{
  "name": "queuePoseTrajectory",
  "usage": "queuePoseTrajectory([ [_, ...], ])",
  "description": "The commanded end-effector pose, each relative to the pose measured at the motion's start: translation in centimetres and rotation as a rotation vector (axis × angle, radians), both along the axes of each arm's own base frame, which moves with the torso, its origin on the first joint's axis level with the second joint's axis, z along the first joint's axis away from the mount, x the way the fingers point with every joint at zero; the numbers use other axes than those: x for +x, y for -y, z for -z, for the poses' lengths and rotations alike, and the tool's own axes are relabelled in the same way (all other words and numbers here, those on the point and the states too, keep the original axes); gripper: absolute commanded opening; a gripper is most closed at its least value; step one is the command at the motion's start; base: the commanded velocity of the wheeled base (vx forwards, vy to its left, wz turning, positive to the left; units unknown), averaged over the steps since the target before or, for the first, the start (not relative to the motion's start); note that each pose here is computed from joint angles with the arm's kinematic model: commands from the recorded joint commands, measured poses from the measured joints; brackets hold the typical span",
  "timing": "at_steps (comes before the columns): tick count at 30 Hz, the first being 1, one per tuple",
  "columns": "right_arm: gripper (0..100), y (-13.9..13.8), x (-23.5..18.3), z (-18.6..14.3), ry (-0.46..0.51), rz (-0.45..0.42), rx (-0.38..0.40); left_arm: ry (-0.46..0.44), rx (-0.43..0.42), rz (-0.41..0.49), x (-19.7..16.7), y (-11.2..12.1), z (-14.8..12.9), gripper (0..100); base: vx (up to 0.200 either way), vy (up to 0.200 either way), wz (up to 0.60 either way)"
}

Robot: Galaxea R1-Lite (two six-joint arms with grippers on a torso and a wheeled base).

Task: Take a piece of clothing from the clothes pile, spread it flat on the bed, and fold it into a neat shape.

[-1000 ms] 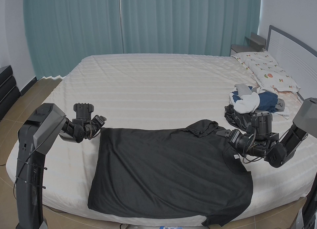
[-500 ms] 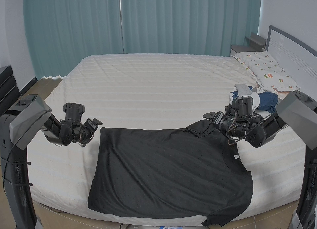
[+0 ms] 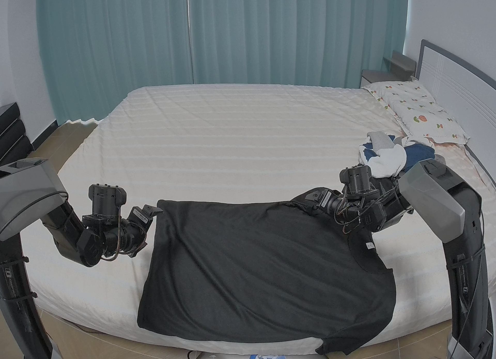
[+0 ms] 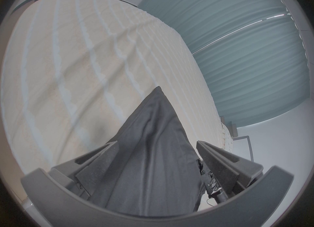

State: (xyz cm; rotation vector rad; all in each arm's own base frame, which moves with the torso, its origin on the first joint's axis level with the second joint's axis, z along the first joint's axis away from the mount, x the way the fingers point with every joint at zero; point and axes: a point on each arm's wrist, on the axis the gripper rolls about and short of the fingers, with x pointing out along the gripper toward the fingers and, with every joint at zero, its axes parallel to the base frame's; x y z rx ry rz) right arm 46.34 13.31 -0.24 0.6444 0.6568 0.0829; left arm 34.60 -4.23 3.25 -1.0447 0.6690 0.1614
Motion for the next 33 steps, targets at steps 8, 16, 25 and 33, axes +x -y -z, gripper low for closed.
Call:
queuePoseTrajectory([
  [8,100,-1.4,2.4,3.2,-0.025,-0.017,-0.016,-0.036,0.004,-0.007,-1.5,-0.3,0.5,100,0.000,0.000,0.00],
  [16,100,-2.8,4.8,3.2,0.086,-0.036,0.020,-0.048,0.004,-0.015,-1.6,-0.6,0.7,100,0.000,0.000,0.00],
  [25,100,-2.1,7.6,0.3,0.421,-0.072,0.145,-0.060,0.001,-0.033,-1.8,-1.2,0.9,100,0.000,0.000,0.00],
  [33,100,-1.7,7.7,1.8,0.413,-0.077,0.116,-0.067,0.002,-0.033,-2.0,-1.2,1.1,100,0.000,0.000,0.00],
])
